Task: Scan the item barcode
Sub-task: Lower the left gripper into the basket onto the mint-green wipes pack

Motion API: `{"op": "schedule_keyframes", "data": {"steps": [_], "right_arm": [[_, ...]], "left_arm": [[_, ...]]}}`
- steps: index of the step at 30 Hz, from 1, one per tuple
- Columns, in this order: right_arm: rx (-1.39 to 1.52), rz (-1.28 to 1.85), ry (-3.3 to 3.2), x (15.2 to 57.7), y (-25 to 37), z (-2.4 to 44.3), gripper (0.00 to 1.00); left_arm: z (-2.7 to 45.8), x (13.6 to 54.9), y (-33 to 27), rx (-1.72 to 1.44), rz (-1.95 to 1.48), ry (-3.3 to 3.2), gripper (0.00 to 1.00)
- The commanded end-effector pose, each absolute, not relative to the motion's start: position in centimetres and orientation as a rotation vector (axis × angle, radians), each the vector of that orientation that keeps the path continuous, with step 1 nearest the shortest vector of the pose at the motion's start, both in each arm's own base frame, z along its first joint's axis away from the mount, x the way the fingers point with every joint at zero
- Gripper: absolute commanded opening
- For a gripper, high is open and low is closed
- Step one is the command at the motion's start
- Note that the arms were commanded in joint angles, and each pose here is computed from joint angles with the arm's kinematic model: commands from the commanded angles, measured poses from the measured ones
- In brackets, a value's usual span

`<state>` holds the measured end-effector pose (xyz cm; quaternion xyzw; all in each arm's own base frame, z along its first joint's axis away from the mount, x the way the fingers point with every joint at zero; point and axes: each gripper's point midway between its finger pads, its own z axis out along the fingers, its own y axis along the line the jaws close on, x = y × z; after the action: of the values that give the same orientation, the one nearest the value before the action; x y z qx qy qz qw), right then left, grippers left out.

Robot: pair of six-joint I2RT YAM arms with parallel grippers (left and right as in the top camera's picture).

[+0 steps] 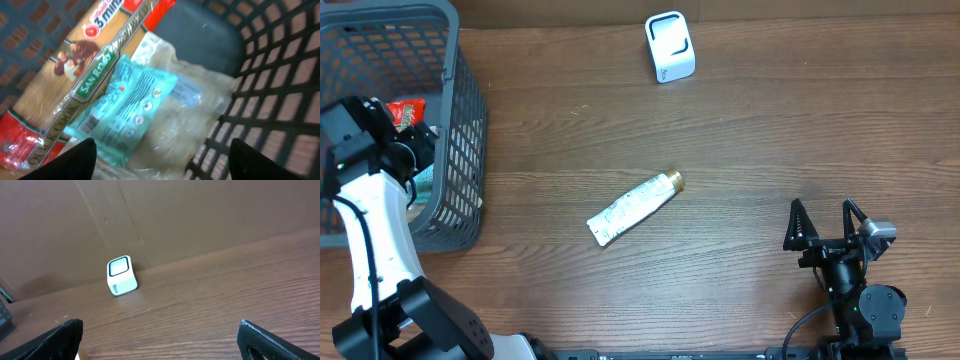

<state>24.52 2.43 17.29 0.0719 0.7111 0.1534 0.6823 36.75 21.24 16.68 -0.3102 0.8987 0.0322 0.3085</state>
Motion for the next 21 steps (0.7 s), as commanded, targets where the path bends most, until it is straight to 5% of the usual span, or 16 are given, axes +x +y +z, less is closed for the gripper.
{"op": "schedule_keyframes", "data": {"steps": [1,9,21], "right_arm": [[0.16,0.351,1.592,24.5,2.6,17.1,1.0],[0.161,0.352,1.592,24.5,2.6,17.1,1.0],[0.16,0.352,1.592,24.5,2.6,17.1,1.0]], "left_arm": [[14.5,37.9,22.5,-0.656,0.186,2.404,0.82],[9.9,38.7,23.0,-0.333,0.265,2.561,0.83],[4.7,38.1,23.7,-0.328,0.286,2.681,0.8]]}}
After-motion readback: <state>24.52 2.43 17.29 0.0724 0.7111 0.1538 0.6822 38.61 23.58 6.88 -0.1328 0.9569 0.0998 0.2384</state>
